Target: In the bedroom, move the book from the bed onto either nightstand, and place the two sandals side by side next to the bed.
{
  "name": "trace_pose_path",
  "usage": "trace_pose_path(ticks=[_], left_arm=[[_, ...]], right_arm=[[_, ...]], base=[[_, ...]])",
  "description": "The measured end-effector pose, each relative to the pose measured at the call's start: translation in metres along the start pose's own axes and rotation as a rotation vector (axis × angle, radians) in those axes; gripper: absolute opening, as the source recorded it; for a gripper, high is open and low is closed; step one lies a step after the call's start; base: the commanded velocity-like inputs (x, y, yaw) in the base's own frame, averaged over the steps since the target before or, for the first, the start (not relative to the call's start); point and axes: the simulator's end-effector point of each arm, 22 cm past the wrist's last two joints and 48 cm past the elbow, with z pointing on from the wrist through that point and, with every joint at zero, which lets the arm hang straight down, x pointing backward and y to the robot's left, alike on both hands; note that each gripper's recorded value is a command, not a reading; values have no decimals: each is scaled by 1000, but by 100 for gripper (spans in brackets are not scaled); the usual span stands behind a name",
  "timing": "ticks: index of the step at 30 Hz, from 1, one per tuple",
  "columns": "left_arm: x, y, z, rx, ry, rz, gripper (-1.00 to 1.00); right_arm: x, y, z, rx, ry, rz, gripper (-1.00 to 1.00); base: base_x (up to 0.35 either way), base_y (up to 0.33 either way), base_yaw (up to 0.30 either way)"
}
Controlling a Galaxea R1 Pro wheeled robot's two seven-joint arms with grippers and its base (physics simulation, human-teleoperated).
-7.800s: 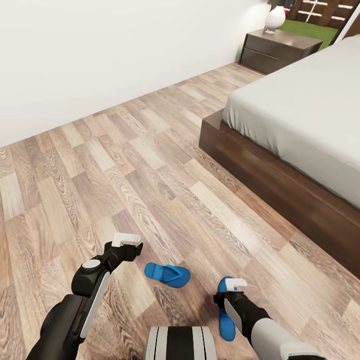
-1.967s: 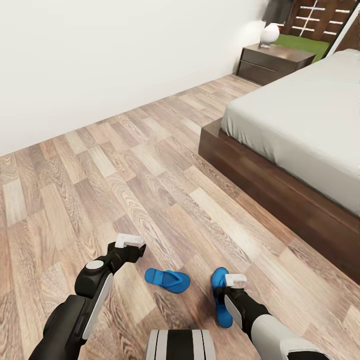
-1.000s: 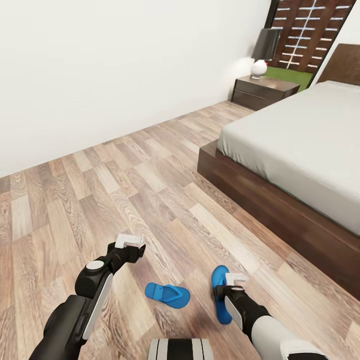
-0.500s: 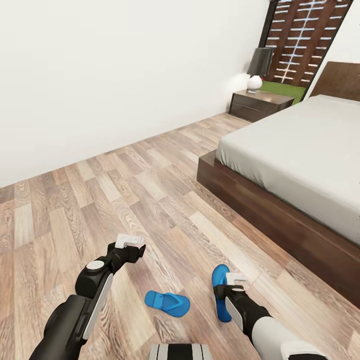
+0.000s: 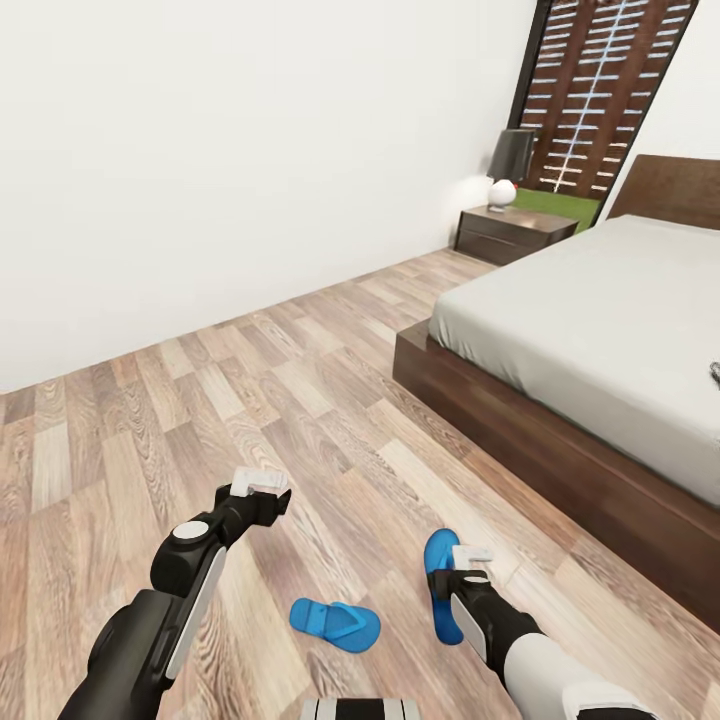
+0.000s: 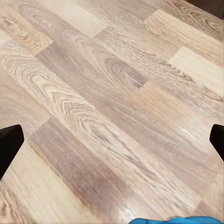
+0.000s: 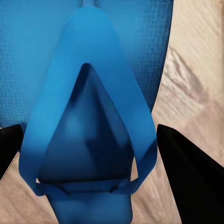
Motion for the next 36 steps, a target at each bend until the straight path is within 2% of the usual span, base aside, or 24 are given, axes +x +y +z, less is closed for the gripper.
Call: trace_pose_path(ticks=[8,28,36], left_arm=[[-15,0,-11,-3,-29,4,100],[-29,1,-26,-13,-58,14,100],[35,2,4,-13,20,10,100]], right_arm=[[-16,-1,-11,0,-32,1,-100],[-57,-4,-40,1,-126,9,-100],[-74,-6,-54,4,-172,15,-100]], base=[[0,0,0],[0,0,0],[0,0,0]])
